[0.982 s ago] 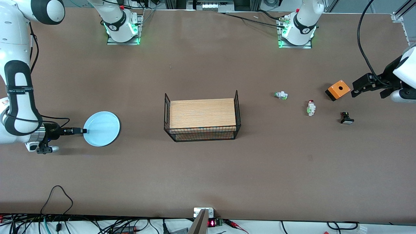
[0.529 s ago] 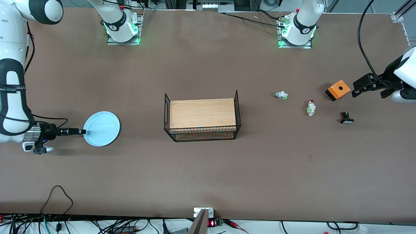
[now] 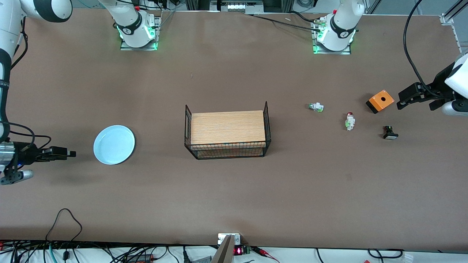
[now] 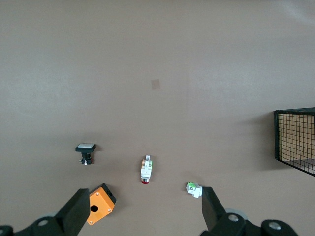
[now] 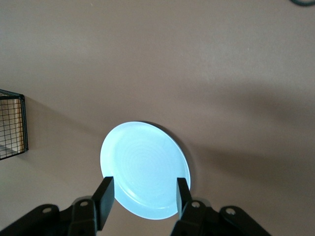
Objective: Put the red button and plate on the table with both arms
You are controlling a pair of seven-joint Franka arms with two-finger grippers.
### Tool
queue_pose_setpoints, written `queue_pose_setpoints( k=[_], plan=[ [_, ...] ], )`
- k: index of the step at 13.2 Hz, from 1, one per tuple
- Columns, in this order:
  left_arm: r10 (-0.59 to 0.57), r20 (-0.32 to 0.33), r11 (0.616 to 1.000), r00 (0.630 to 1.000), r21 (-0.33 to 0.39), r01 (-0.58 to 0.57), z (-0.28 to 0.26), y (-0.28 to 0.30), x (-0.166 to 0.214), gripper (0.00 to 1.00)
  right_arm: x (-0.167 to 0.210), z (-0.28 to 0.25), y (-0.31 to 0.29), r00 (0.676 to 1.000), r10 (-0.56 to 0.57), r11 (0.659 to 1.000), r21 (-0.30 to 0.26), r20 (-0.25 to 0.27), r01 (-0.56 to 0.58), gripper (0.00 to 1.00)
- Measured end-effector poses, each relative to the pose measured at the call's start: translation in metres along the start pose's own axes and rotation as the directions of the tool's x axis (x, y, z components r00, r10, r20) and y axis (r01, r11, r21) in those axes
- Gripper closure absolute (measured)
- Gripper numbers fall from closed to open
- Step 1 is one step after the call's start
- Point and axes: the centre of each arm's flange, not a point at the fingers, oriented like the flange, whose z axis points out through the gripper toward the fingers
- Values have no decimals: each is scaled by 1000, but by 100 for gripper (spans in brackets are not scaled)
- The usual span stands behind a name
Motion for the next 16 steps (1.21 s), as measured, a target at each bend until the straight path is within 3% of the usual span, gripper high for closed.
queue_pose_setpoints(
  k=[2, 5, 6, 8, 10, 16],
  plan=[
    [-1, 0, 1000, 1000, 0, 1, 0, -1, 0, 0, 0, -2, 2, 1000, -11, 1000, -24, 7, 11, 35],
    [-12, 5, 1000, 1000, 0, 12, 2, -7, 0, 0, 5, -17, -5, 998, -55, 993, -100, 19, 56, 6],
    [-13, 6, 1000, 1000, 1, 13, 3, -7, 0, 0, 8, -16, -11, 996, -74, 986, -144, 49, 80, 0],
    [-12, 7, 1000, 1000, 0, 12, 3, -7, 0, 0, 17, -11, -33, 985, -116, 956, -255, 131, 146, 0],
    [-12, 7, 1000, 1000, 0, 12, 3, -7, -1, 0, 21, -14, -59, 973, -138, 937, -295, 184, 189, 0],
    [-13, 8, 1000, 1000, 0, 13, 4, -7, -1, 0, 10, -68, -150, 983, -60, 939, -325, 175, 115, 0]
  ],
)
